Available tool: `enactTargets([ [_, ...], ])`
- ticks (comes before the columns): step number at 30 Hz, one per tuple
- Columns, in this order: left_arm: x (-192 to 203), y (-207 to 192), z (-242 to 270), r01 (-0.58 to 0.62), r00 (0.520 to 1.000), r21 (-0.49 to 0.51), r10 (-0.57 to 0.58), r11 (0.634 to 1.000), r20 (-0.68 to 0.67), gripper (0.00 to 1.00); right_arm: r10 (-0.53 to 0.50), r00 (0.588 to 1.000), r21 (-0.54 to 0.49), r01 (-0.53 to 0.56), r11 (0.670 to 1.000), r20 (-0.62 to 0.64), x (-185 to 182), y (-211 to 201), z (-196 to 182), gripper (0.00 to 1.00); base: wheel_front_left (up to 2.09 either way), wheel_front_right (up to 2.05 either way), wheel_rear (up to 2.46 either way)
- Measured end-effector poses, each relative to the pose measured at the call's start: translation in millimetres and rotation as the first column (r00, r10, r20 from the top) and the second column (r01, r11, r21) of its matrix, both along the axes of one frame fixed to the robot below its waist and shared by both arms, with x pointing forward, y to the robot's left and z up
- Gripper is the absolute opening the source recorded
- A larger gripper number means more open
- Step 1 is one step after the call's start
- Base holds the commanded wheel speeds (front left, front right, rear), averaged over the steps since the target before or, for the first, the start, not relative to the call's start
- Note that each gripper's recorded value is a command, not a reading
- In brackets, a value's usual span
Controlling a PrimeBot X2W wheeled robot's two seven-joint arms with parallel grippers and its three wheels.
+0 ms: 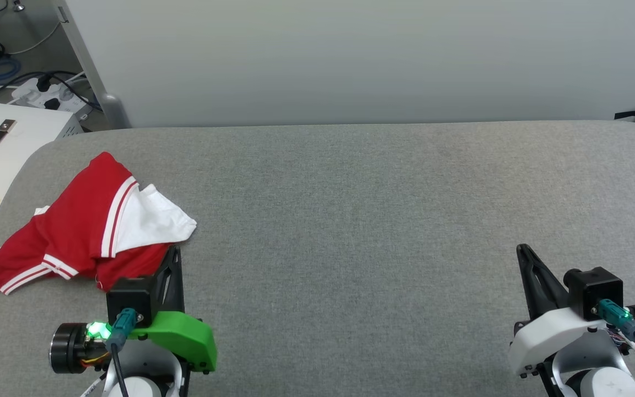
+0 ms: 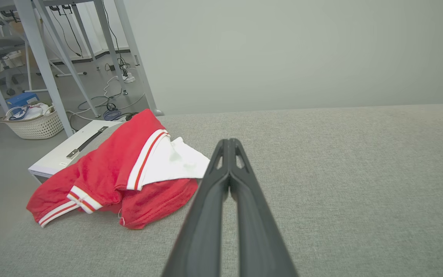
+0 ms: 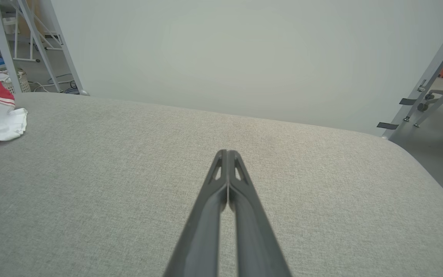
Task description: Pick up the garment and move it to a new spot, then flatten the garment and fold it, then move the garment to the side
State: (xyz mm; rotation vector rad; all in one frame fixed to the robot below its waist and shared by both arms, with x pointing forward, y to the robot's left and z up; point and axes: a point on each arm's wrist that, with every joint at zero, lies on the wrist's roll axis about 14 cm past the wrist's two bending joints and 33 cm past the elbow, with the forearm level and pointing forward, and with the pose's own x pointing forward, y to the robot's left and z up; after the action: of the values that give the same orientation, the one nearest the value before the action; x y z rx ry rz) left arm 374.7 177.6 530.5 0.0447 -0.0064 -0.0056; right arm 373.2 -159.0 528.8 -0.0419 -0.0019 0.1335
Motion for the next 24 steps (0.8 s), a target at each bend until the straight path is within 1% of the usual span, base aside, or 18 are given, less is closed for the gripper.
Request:
enactTargets([
  [24,0.0,0.0,0.0,0.000,1.000,0.000,0.000,1.000,0.000,0.00,0.000,1.000,0.000,0.000,1.000,0.000,0.0,0.0,0.0,0.00,0.00,0.00,0.00],
])
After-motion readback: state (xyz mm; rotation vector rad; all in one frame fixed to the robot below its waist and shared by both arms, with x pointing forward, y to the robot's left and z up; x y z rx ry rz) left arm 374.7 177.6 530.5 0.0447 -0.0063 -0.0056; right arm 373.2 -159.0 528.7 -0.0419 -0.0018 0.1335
